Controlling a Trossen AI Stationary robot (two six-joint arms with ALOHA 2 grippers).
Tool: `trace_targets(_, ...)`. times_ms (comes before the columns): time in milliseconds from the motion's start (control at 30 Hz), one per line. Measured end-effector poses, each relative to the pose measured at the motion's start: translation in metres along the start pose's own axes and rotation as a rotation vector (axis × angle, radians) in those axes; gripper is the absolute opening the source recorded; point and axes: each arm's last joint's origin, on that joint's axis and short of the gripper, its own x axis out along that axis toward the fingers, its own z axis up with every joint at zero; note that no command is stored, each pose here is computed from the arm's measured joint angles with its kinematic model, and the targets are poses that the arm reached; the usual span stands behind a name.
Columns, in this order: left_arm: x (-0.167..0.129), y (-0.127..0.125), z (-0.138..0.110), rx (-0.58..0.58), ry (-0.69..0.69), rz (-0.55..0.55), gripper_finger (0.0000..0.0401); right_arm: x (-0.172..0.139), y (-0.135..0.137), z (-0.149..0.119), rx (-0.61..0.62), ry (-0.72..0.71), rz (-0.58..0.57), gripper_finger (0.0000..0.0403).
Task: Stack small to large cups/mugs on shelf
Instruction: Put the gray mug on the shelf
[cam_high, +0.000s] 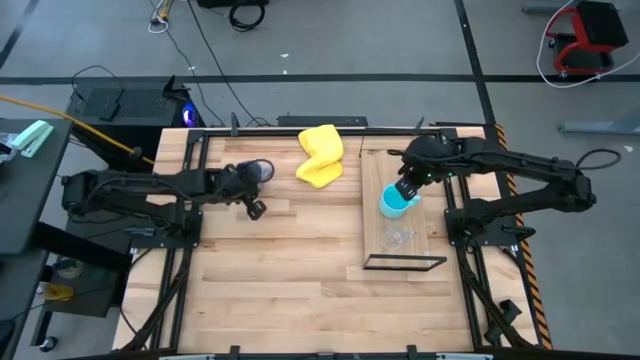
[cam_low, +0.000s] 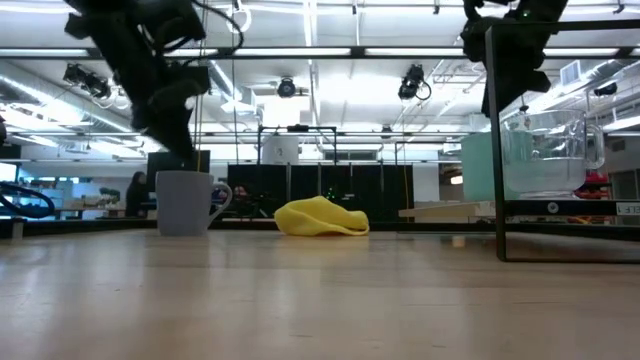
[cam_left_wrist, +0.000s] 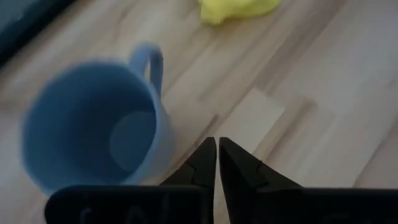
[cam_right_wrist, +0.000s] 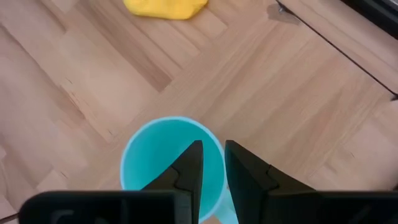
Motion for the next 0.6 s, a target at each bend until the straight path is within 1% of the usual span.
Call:
trace_targets(100, -0.012, 0.003, 0.016, 0.029, -0.008, 0.009, 0.0023, -0.001, 0.000, 0.000, 0.001, -0.006, 0.004, 0.0075)
trace_targets(167, -0.021, 0.006, 0.023, 0.028, 0.010, 0.025, 0.0023, -0.001, 0.000, 0.000, 0.000, -0.005, 0.004, 0.0075)
trace_targets(267, -0.032, 0.015, 0.028, 0.019, 0.090, 0.058, 0.0030, -0.001, 0.000, 0.000, -0.007, -0.004, 0.003, 0.0075)
trace_targets(367, -0.034, 0.026, 0.027, -0.023, 0.196, 0.072, 0.0045, -0.001, 0.000, 0.000, -0.027, -0.003, 0.002, 0.0075)
trace_targets(467, -0.030, 0.033, 0.024, -0.048, 0.256, 0.020, 0.0064, -0.001, 0.000, 0.000, -0.044, -0.004, 0.002, 0.0075)
trace_targets(533, -0.025, 0.035, 0.023, -0.034, 0.264, -0.023, 0.0077, -0.001, 0.000, 0.000, -0.052, -0.004, 0.003, 0.0075)
trace_targets(600, -0.021, 0.037, 0.022, -0.009, 0.250, -0.033, 0.0090, -0.001, 0.000, 0.000, -0.053, -0.004, 0.002, 0.0075)
